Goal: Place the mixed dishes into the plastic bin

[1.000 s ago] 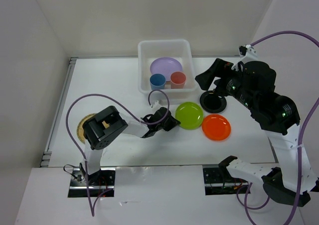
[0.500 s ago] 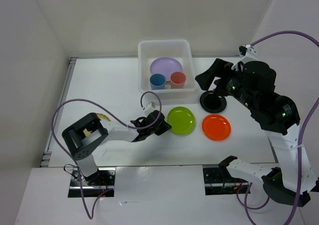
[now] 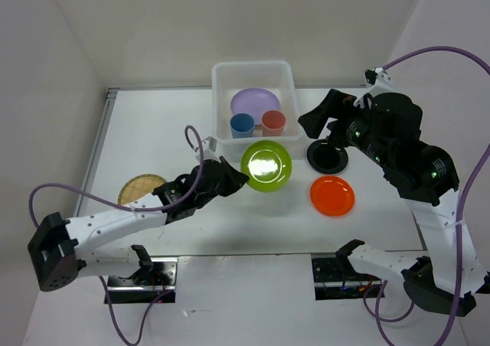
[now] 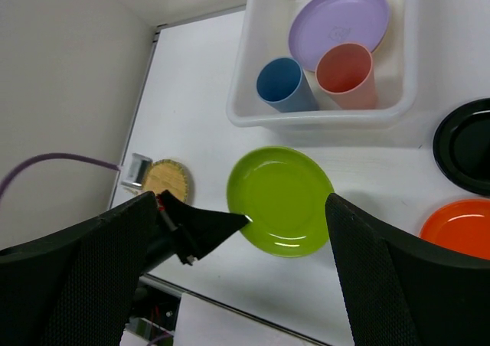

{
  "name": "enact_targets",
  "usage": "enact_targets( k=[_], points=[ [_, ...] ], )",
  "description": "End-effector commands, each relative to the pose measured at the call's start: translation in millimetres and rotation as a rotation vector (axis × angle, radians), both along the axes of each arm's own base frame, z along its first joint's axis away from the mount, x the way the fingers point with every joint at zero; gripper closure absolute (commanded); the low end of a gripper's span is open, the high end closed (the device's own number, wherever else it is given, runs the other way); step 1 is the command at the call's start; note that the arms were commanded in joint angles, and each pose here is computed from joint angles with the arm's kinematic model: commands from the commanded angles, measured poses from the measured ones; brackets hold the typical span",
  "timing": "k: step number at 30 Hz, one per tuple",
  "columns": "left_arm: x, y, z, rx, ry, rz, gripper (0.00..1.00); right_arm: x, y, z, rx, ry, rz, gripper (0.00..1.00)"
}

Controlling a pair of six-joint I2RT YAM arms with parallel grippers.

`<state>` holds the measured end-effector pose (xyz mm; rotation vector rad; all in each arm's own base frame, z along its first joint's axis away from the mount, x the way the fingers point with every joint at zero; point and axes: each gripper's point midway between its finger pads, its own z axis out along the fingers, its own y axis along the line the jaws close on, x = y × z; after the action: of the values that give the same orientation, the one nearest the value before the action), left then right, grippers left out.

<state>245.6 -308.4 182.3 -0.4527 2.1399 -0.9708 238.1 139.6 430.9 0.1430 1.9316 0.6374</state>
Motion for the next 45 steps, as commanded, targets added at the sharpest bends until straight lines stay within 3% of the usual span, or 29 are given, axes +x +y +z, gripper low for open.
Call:
enact_targets(
  k=[1,6,8,15,19,20,22,23,29,45],
  points=[
    [14,23,64,0.003,-0.149,0.058,1.00,5,0,21,0.029,-0.085,-0.001,0.05],
    [51,54,116,0.120,-0.282,0.125,1.00,6,3,20,0.033,-0.086,0.009,0.05],
    [65,56,140,0.097,-0.318,0.112,1.00,5,5,20,0.036,-0.085,0.020,0.05],
    [159,75,156,0.158,-0.342,0.084,1.00,5,5,21,0.044,-0.081,0.017,0.05],
    [204,70,149,0.172,-0.310,0.017,1.00,3,3,20,0.054,-0.077,0.015,0.05],
    [221,68,128,0.196,-0.269,0.002,1.00,4,4,16,0.050,-0.069,0.015,0.05],
    [244,73,136,0.196,-0.276,0.003,1.00,0,4,19,0.065,-0.072,0.023,0.05],
    [256,70,111,0.208,-0.224,-0.014,1.00,0,4,19,0.065,-0.072,0.023,0.05],
    [307,81,78,0.244,-0.179,0.018,1.00,1,7,17,0.075,-0.067,0.029,0.05],
    [358,84,7,0.331,-0.048,0.008,1.00,6,11,6,0.064,-0.041,0.037,0.05]
  ],
)
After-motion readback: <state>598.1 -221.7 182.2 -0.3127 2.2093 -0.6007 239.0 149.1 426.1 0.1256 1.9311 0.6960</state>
